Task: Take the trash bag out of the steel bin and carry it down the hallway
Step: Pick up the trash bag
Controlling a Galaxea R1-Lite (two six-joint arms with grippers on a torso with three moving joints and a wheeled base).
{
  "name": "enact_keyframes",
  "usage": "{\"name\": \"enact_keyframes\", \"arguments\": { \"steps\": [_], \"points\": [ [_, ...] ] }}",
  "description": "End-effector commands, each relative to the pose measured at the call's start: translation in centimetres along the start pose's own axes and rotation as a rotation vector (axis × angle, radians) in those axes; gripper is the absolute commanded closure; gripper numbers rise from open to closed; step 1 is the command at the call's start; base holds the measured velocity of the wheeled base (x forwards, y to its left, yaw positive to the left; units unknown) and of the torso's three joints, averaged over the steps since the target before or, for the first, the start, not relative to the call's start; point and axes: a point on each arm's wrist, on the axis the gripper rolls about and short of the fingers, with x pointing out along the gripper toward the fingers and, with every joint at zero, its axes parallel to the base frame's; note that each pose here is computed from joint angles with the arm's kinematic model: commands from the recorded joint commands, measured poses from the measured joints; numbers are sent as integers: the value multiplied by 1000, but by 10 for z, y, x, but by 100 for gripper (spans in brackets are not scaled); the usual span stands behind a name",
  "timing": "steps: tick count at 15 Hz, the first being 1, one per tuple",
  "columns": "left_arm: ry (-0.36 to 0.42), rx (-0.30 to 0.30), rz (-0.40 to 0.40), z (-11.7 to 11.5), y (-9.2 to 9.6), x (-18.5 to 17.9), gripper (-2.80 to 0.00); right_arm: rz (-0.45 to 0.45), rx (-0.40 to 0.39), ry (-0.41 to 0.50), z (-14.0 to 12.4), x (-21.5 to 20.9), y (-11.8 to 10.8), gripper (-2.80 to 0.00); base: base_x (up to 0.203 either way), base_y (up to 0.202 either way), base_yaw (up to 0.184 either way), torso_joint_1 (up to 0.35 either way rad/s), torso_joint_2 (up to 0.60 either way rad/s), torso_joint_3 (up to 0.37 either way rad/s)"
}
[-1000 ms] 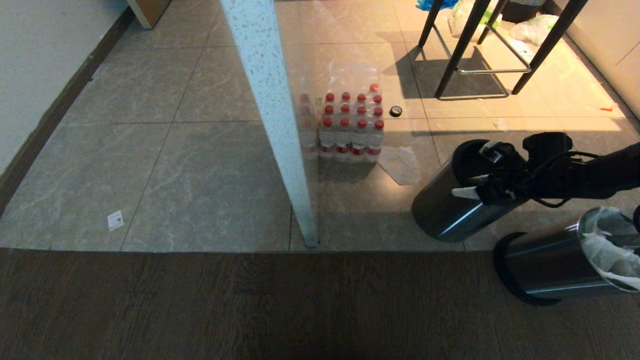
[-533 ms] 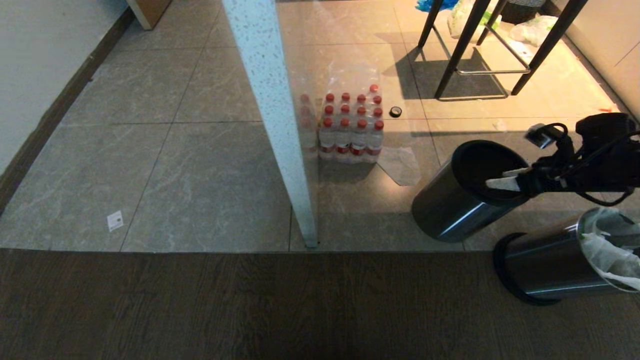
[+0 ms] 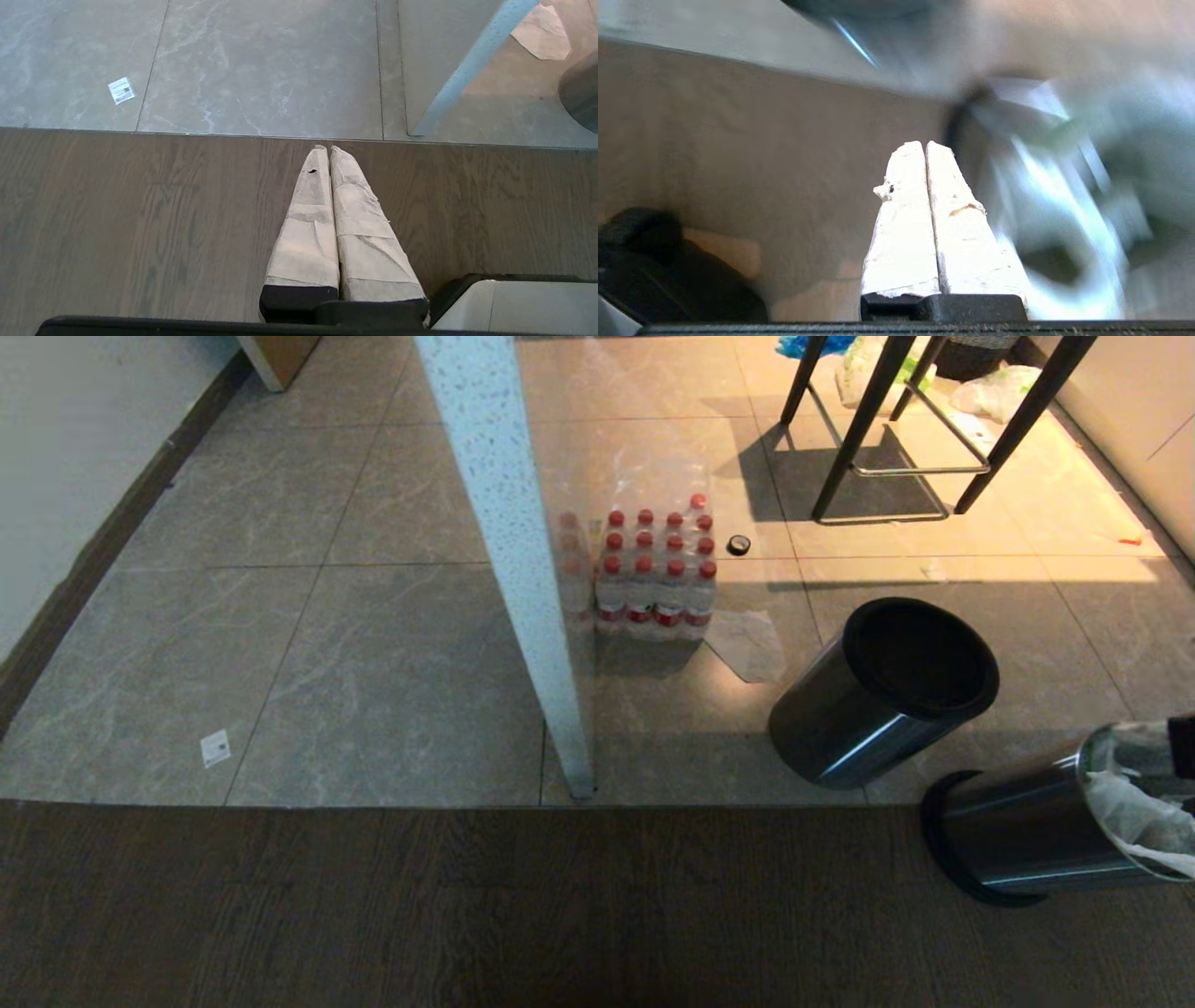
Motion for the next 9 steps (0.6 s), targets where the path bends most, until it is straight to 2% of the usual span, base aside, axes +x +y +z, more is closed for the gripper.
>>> {"name": "enact_keyframes", "arguments": {
  "steps": [1, 5, 6, 9],
  "points": [
    [0, -1, 0, 0, 0, 0, 0, -111, 83, 27, -30, -38, -12, 0, 0, 0, 0, 0, 0, 0],
    [0, -1, 0, 0, 0, 0, 0, -220, 231, 121, -75, -62, -22, 0, 0, 0, 0, 0, 0, 0],
    [0, -1, 0, 0, 0, 0, 0, -234, 272, 155, -84, -63, -26, -280, 0, 0, 0, 0, 0, 0],
    [0, -1, 0, 0, 0, 0, 0, -234, 371, 206, -107, -63, -37, -280, 0, 0, 0, 0, 0, 0]
  ]
}}
